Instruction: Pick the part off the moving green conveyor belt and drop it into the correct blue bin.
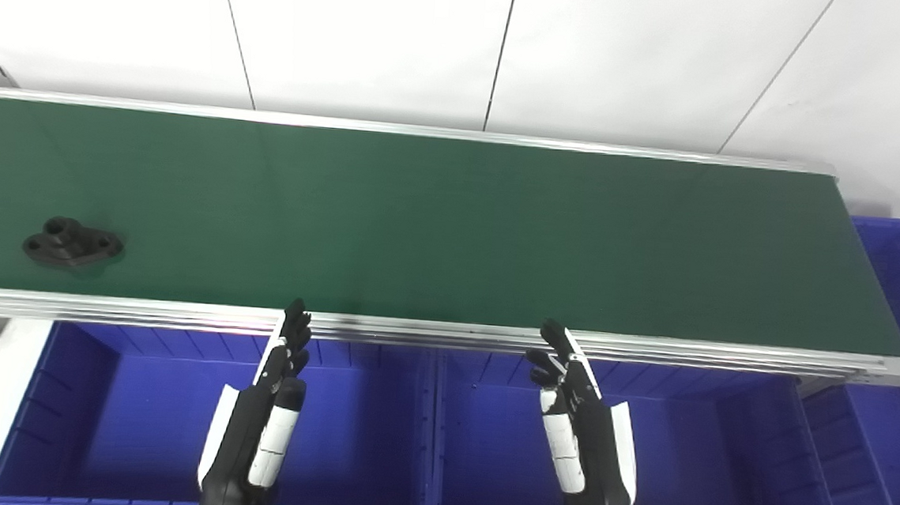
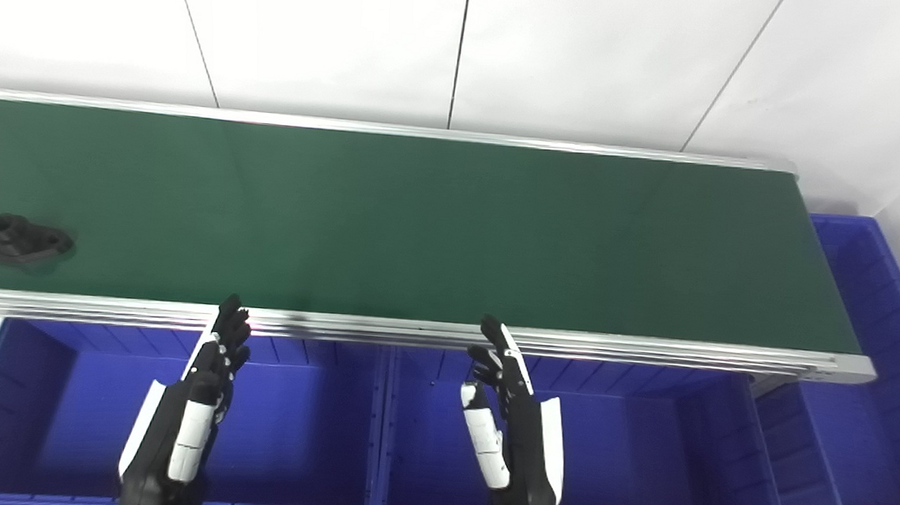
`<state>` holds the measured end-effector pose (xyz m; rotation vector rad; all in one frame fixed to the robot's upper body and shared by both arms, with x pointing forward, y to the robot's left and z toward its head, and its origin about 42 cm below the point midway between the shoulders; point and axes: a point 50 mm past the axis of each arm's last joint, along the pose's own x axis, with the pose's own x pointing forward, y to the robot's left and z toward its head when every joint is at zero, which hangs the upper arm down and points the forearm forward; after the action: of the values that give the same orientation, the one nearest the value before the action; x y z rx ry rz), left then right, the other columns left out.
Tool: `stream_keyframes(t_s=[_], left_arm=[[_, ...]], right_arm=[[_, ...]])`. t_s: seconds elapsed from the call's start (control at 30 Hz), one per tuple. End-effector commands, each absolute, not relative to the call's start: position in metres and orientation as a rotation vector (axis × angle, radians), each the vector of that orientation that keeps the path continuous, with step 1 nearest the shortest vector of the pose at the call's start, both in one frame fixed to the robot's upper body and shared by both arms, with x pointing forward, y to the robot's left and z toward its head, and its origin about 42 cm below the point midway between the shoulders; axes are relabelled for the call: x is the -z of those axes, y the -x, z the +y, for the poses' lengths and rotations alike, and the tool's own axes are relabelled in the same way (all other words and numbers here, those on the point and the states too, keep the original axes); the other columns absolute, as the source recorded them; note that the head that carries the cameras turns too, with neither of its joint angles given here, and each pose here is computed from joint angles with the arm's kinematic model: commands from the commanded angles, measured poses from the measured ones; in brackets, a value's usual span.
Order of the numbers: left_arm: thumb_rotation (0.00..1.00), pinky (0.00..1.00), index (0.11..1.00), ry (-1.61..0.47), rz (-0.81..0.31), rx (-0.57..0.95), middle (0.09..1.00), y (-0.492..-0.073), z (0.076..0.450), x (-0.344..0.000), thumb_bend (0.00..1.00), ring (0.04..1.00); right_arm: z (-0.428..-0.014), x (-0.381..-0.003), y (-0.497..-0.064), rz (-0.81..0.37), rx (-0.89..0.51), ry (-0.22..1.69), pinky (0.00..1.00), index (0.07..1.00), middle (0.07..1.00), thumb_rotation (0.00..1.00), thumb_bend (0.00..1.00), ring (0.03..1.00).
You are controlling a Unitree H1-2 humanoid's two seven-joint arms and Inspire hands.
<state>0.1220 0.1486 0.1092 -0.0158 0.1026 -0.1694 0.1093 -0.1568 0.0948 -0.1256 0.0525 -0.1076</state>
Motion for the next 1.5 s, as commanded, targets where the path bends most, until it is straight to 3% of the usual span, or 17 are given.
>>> stream_keyframes(t_s=[0.0,0.43,0.97,1.47], left_arm=[[1.00,1.00,1.000,0.028,0.070,0.168,1.000,-0.123,0.144,-0.114,0.65,0.995],[0.95,0.96,1.000,0.010,0.079,0.163,0.990,-0.120,0.126,-0.102,0.61,0.951],[0.91,0.90,1.000,0.013,0.082,0.167,0.983,-0.123,0.110,-0.092,0.48,0.912],[0.86,0.86,1.000,0.002,0.075,0.165,0.975,-0.128,0.103,-0.085,0.50,0.903]], right_arm=[[-0.157,-0.099,-0.110,0.015,0.103,0.113,0.80,0.910,0.915,1.00,0.73,0.843],[-0.177,-0.085,-0.103,0.032,0.086,0.090,0.90,0.948,0.955,1.00,0.69,0.892],[-0.194,-0.071,-0.105,0.032,0.074,0.107,0.92,0.961,0.963,1.00,0.62,0.902],[-0.201,-0.062,-0.110,0.024,0.070,0.094,0.96,0.975,0.973,1.00,0.59,0.920]])
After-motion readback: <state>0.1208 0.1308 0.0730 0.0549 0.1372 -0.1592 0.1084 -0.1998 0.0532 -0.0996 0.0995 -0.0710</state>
